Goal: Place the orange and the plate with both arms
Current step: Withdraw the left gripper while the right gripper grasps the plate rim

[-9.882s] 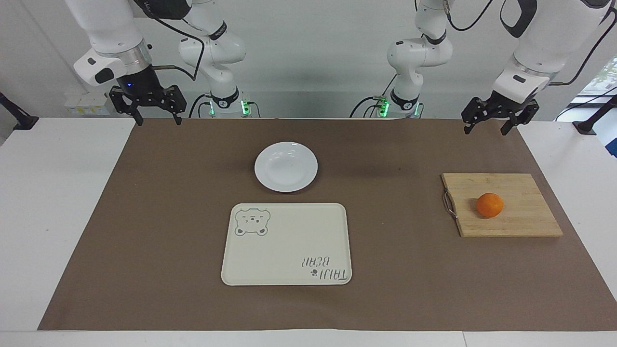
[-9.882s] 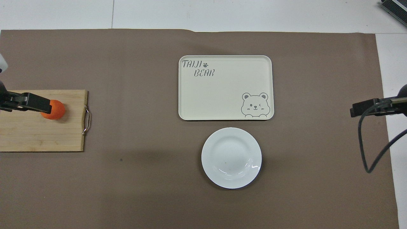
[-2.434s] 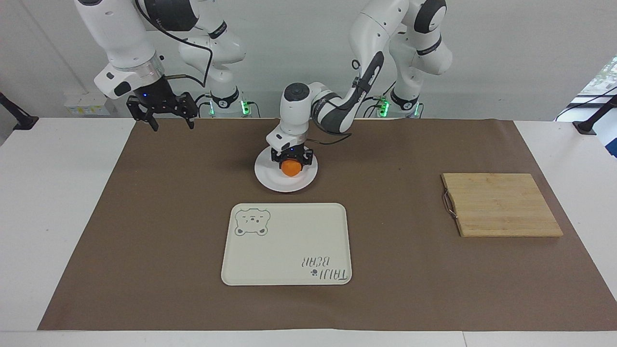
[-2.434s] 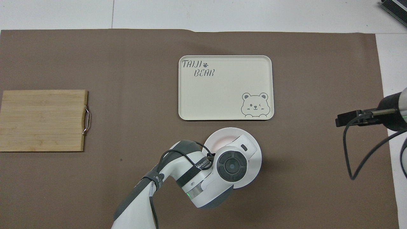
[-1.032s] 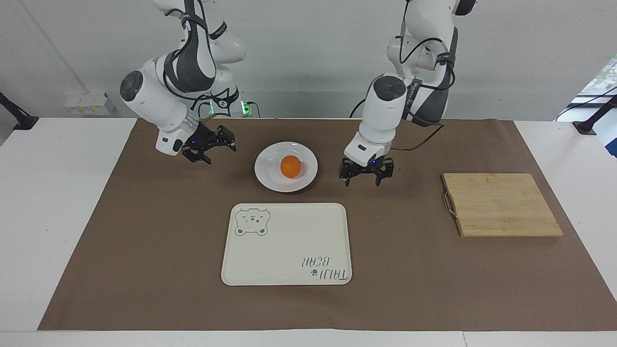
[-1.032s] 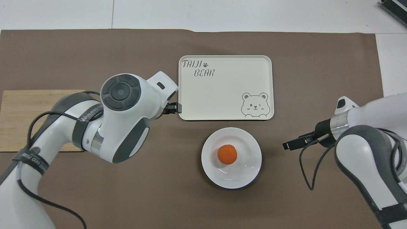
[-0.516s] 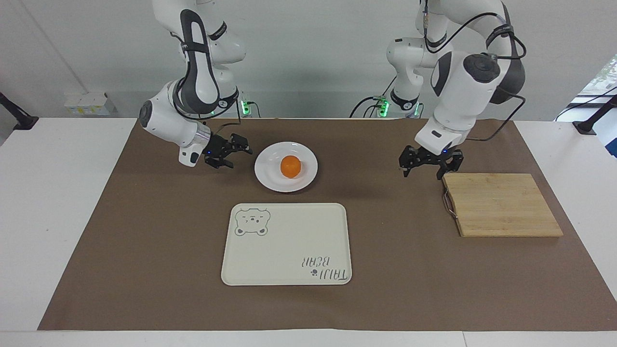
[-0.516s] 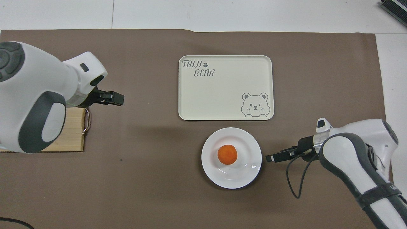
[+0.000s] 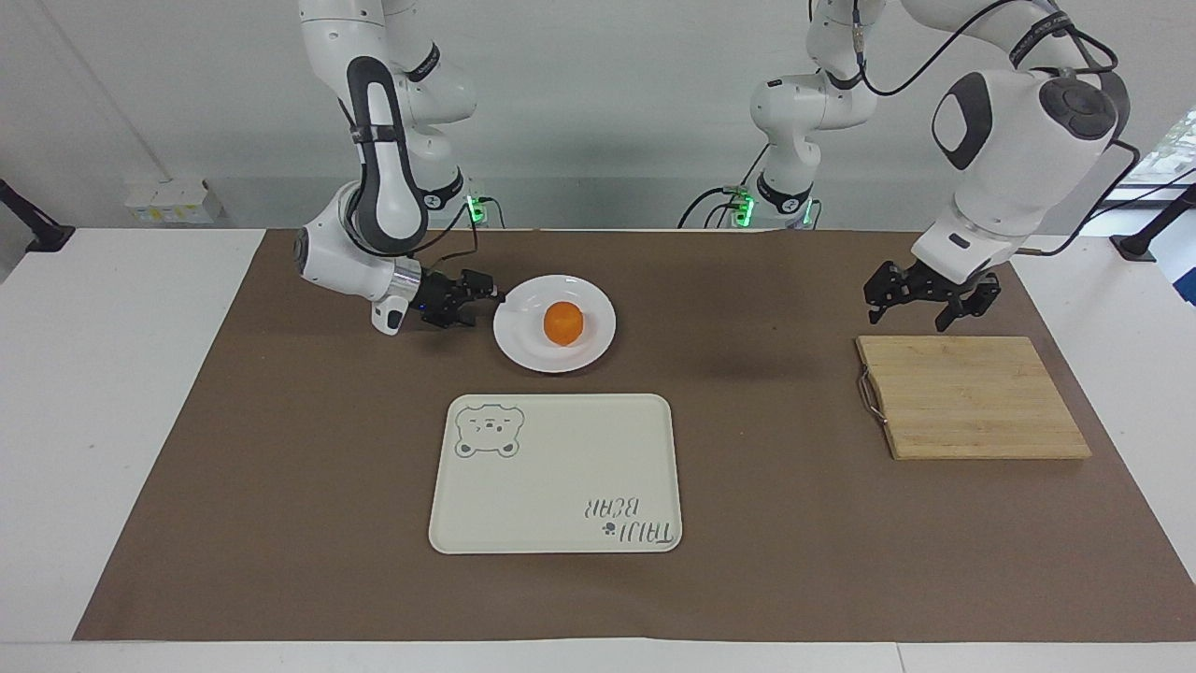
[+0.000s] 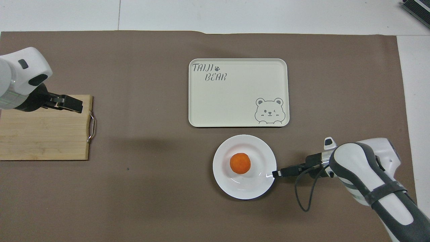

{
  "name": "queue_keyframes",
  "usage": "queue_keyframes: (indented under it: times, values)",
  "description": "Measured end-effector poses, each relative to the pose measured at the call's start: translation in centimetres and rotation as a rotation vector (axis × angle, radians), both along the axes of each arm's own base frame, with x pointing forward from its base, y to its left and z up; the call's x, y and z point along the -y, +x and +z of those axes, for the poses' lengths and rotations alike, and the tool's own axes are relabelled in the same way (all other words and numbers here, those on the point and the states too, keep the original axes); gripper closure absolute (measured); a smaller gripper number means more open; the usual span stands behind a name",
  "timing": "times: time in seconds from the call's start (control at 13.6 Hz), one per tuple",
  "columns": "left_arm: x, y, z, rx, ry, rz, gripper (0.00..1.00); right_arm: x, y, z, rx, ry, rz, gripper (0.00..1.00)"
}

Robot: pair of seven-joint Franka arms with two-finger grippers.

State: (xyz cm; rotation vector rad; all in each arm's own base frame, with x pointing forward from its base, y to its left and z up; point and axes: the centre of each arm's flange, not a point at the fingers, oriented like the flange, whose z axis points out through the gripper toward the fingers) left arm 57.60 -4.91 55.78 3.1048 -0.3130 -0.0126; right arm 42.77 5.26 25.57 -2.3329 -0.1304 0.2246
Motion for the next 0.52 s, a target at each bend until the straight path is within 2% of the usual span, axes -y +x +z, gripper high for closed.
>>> queue_keyframes:
  times: [0.22, 0.52]
  values:
    - [-0.2, -1.0, 4.1, -0.021, 0.031, -0.006, 0.0, -0.1, -0.2, -0.1, -0.014, 0.007, -0.008, 0.0]
    - [-1.1, -1.1, 4.7, -0.022, 0.039, 0.01, 0.0, -1.2, -0.5, -0.1, -0.023, 0.02, 0.005, 0.0]
